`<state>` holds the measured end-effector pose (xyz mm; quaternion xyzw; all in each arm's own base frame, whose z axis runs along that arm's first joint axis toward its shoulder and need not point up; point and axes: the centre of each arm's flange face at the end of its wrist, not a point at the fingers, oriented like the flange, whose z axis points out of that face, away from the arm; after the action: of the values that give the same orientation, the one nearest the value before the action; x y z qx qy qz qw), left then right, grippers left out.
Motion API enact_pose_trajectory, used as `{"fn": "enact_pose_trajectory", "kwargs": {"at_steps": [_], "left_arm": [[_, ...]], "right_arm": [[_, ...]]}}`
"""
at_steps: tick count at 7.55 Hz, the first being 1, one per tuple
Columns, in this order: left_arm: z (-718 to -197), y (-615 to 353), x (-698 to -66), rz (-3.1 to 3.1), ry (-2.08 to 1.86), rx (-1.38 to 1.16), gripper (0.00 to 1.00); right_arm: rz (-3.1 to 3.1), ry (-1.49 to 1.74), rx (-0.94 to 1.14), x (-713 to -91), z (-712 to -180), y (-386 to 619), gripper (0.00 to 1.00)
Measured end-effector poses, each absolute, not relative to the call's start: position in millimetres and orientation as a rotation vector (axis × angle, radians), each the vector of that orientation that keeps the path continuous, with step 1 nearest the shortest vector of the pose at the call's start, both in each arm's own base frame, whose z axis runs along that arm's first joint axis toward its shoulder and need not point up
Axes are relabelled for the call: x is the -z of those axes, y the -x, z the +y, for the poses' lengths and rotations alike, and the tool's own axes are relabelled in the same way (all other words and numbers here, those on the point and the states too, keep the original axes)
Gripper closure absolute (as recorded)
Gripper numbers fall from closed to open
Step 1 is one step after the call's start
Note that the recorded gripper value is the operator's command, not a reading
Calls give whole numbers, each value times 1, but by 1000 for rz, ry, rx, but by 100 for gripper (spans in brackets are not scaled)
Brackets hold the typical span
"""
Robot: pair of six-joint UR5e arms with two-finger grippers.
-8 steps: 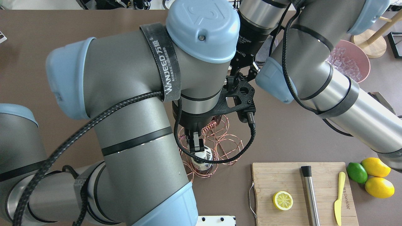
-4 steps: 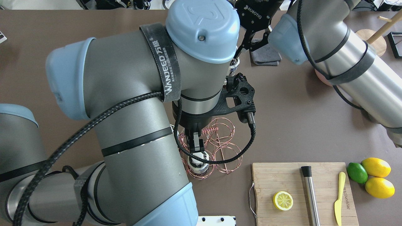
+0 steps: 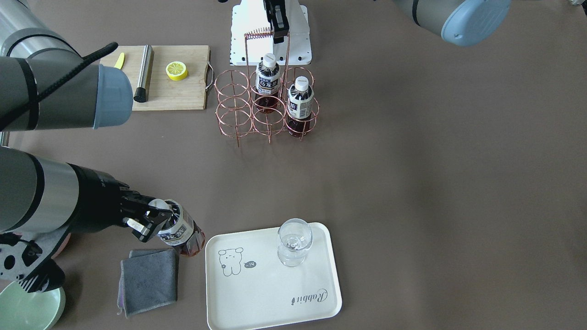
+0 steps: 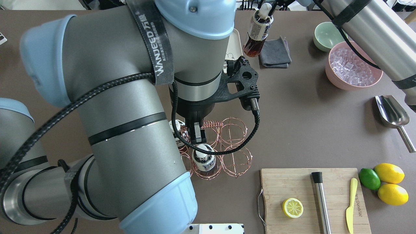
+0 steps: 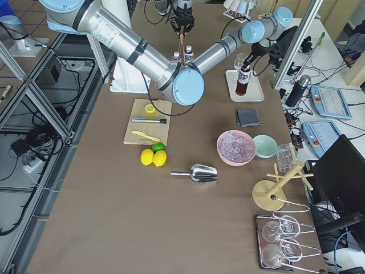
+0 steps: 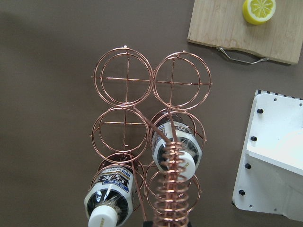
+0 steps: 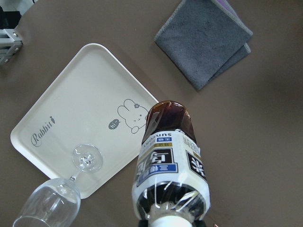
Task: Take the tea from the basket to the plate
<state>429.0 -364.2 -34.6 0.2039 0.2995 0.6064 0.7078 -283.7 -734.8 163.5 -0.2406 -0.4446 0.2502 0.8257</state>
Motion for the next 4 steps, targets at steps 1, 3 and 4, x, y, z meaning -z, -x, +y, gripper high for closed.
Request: {"fn": "enact_pose_trajectory", "kwargs": {"at_steps": [1,3,4], "left_arm": [[-367,-425,36,663,-455,-1339,100],[-372,-413,38,658,-456,-1322,100],[-374,-401,38,650,-451,-1308,100]], "right_arm": [[-946,500,-518,-171,-749,293,100],[-949,453,-464,-173,-756,330,100],[-942,427,-445,-173,-756,347,100]]}}
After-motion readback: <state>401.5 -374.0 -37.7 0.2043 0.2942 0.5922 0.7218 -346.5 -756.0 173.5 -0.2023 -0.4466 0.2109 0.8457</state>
